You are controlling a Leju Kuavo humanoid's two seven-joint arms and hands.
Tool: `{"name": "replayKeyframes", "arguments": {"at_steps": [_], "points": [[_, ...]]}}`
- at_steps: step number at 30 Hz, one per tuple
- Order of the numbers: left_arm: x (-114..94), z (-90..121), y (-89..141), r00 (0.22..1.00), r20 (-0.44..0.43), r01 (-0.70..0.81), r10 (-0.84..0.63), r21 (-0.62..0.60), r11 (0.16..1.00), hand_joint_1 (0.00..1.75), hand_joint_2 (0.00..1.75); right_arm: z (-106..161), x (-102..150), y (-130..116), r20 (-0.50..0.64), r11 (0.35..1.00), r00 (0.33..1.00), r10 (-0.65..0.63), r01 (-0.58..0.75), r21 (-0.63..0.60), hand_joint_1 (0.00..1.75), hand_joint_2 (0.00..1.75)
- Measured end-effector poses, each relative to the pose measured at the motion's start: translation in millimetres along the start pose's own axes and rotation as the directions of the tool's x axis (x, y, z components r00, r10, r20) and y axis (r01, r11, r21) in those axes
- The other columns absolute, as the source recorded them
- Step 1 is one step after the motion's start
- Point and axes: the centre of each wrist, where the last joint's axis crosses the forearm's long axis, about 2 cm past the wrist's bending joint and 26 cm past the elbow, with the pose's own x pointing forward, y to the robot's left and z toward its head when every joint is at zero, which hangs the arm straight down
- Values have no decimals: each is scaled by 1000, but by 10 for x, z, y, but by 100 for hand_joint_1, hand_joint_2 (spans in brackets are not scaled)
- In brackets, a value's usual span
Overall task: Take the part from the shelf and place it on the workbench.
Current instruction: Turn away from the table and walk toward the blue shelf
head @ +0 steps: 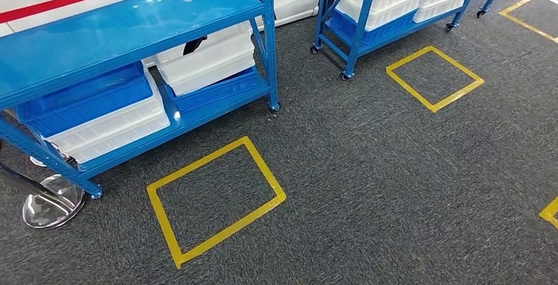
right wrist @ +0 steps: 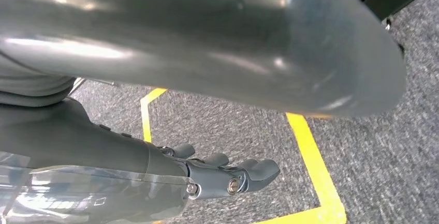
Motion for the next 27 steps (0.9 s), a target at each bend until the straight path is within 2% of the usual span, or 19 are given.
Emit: {"name": "replayKeyframes", "arguments": {"at_steps": [27], "points": [[23, -8, -10, 1000, 7, -1, 1, -7, 1000, 0, 0, 0, -15, -16, -3, 1000, 1000, 26, -25, 13, 0, 0]]}}
